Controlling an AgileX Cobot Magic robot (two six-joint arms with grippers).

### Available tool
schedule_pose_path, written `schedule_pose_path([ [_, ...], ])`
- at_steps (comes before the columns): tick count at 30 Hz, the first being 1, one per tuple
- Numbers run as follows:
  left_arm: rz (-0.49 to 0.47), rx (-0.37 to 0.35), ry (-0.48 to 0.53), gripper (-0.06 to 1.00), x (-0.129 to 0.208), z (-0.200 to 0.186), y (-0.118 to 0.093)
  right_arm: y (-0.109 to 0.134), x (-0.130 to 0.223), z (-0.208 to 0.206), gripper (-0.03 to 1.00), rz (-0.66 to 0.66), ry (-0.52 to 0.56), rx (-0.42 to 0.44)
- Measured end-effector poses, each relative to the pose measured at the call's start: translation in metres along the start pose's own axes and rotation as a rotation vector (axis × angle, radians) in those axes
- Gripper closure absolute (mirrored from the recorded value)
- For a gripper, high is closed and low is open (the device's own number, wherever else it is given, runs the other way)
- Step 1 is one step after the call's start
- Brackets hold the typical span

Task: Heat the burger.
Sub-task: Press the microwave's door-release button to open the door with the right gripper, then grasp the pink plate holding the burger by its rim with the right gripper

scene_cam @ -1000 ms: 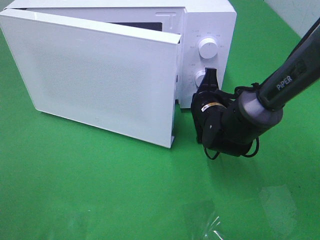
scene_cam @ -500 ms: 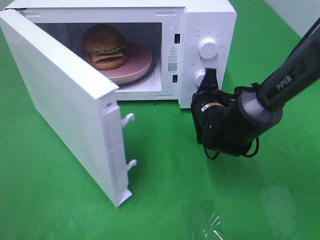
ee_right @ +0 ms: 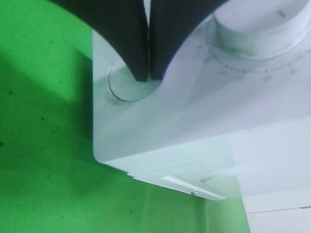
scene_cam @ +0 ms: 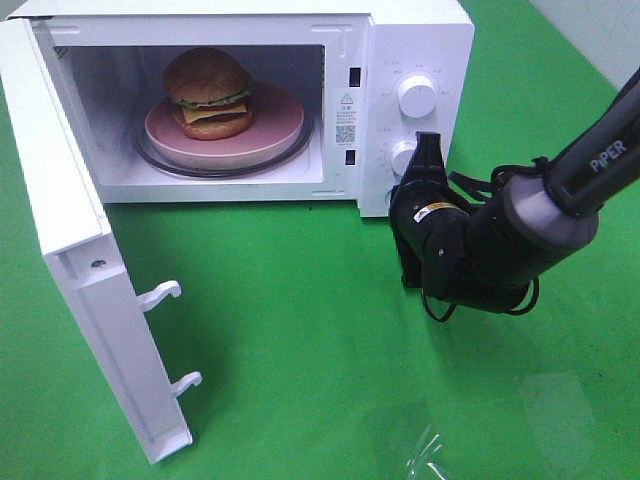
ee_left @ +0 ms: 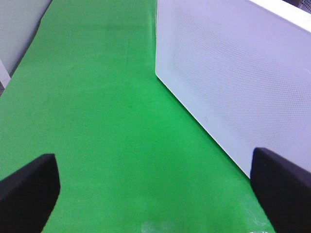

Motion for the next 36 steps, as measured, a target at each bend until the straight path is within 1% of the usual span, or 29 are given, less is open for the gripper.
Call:
schedule_pose_path([
  [3, 0.0, 0.0, 0.0, -0.05, 0.0, 0.0, 0.0, 0.002, 0.002, -0.009, 0.96, -0.007, 0.018, 0.007],
  [4, 0.0, 0.0, 0.0, -0.05, 0.0, 0.0, 0.0, 0.001, 0.001, -0.016, 0.96, -0.01, 0.022, 0.042],
  [5, 0.0, 0.0, 0.0, -0.05, 0.0, 0.0, 0.0, 0.001, 0.001, -0.016, 0.96, -0.01, 0.022, 0.042],
  [6, 0.0, 0.0, 0.0, -0.05, 0.0, 0.0, 0.0, -0.004, -0.001, -0.022, 0.96, -0.02, 0.023, 0.088],
  [9, 0.0, 0.0, 0.0, -0.05, 0.0, 0.0, 0.0, -0.007, -0.003, -0.026, 0.96, -0.029, 0.027, 0.114],
  [10, 0.0, 0.0, 0.0, -0.05, 0.0, 0.0, 0.0, -0.009, -0.004, -0.033, 0.96, -0.05, 0.036, 0.151],
  [11, 0.0, 0.0, 0.0, -0.05, 0.0, 0.0, 0.0, -0.009, -0.004, -0.033, 0.96, -0.05, 0.036, 0.151],
  [13, 0.0, 0.0, 0.0, -0.05, 0.0, 0.0, 0.0, -0.007, -0.005, -0.048, 0.96, -0.103, 0.059, 0.202],
  [16, 0.0, 0.0, 0.0, -0.05, 0.0, 0.0, 0.0, -0.006, -0.005, -0.052, 0.96, -0.12, 0.066, 0.214],
  [18, 0.0, 0.0, 0.0, -0.05, 0.0, 0.0, 0.0, -0.002, -0.004, -0.067, 0.96, -0.232, 0.105, 0.254],
  [19, 0.0, 0.0, 0.0, -0.05, 0.0, 0.0, 0.0, -0.002, -0.004, -0.067, 0.96, -0.232, 0.105, 0.254],
  [20, 0.0, 0.0, 0.0, -0.05, 0.0, 0.0, 0.0, -0.001, -0.004, -0.071, 0.96, -0.276, 0.12, 0.264],
  [21, 0.0, 0.0, 0.0, -0.05, 0.0, 0.0, 0.0, -0.001, -0.004, -0.071, 0.96, -0.276, 0.12, 0.264],
  [23, 0.0, 0.0, 0.0, -0.05, 0.0, 0.0, 0.0, 0.003, 0.001, -0.082, 0.96, -0.476, 0.188, 0.298],
  [24, 0.0, 0.0, 0.0, -0.05, 0.0, 0.0, 0.0, 0.003, 0.001, -0.082, 0.96, -0.476, 0.188, 0.298],
  [25, 0.0, 0.0, 0.0, -0.05, 0.0, 0.0, 0.0, 0.004, 0.003, -0.088, 0.96, -0.571, 0.223, 0.324],
  [26, 0.0, 0.0, 0.0, -0.05, 0.0, 0.0, 0.0, 0.004, 0.003, -0.088, 0.96, -0.571, 0.223, 0.324],
  [27, 0.0, 0.0, 0.0, -0.05, 0.0, 0.0, 0.0, 0.004, 0.004, -0.095, 0.96, -0.672, 0.263, 0.347],
  [28, 0.0, 0.0, 0.0, -0.05, 0.0, 0.0, 0.0, 0.004, 0.004, -0.095, 0.96, -0.672, 0.263, 0.347],
  [29, 0.0, 0.0, 0.0, -0.05, 0.0, 0.0, 0.0, 0.005, 0.005, -0.098, 0.96, -0.708, 0.28, 0.354],
  [30, 0.0, 0.0, 0.0, -0.05, 0.0, 0.0, 0.0, 0.005, 0.006, -0.104, 0.96, -0.796, 0.32, 0.377],
  [31, 0.0, 0.0, 0.0, -0.05, 0.0, 0.0, 0.0, 0.005, 0.006, -0.104, 0.96, -0.796, 0.32, 0.377],
  [32, 0.0, 0.0, 0.0, -0.05, 0.0, 0.0, 0.0, 0.003, 0.007, -0.11, 0.96, -0.876, 0.364, 0.406],
  [35, 0.0, 0.0, 0.0, -0.05, 0.0, 0.0, 0.0, 0.002, 0.007, -0.113, 0.96, -0.905, 0.384, 0.425],
  [36, 0.0, 0.0, 0.0, -0.05, 0.0, 0.0, 0.0, -0.001, 0.007, -0.118, 0.96, -0.968, 0.423, 0.456],
])
Point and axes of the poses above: a point on each arm's last joint axis where the gripper is mounted, z pointing out along that axis toward the gripper, y along the wrist's bending axis when the last joint is at zero, x = y × z, the point moved 4 cm from there along z, pointing out along that axis toward the gripper, and after that the axes turned 12 degrees about z, right-handed, at the moved point
